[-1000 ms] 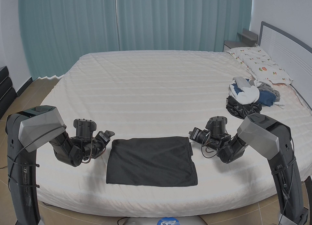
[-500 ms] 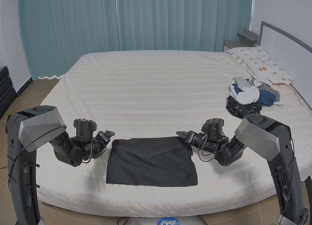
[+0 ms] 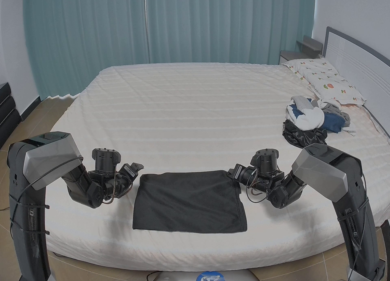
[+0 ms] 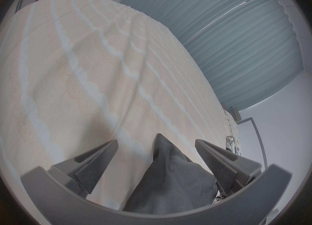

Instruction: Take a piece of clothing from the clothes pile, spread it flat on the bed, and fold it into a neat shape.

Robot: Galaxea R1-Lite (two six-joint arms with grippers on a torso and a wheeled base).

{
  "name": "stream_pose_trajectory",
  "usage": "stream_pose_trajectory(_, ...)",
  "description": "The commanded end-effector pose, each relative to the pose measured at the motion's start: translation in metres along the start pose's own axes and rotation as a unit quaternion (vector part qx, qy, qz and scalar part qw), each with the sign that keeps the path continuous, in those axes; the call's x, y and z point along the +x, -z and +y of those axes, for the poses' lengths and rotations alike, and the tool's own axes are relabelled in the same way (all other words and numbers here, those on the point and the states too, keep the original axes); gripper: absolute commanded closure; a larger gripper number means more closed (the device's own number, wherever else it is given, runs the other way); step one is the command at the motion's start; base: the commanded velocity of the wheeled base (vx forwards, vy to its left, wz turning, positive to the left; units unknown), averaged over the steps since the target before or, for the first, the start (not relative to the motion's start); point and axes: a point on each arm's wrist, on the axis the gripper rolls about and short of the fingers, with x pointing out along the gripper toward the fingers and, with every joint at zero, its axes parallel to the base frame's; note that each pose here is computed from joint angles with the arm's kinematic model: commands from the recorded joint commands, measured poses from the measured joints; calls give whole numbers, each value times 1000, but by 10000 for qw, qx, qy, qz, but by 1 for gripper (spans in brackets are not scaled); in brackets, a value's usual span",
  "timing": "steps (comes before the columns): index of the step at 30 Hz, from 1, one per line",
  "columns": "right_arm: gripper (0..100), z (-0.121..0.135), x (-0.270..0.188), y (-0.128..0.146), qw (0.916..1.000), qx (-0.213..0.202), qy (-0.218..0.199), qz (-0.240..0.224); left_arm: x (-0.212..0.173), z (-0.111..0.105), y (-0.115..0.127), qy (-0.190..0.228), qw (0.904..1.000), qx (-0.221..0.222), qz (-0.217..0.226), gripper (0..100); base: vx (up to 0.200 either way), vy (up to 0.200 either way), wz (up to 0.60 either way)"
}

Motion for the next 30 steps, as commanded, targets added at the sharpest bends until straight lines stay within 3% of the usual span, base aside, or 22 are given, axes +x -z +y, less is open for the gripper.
stream_pose_trajectory(1,100,-1,0,-4,9999,0,-38,-107,0,0,0,-5,10000,-1,6,0,0,0,0)
stream_pose_trajectory(30,100,-23,2,-12,9991,243,231,-271,1,1,1,-7,10000,3,16,0,0,0,0)
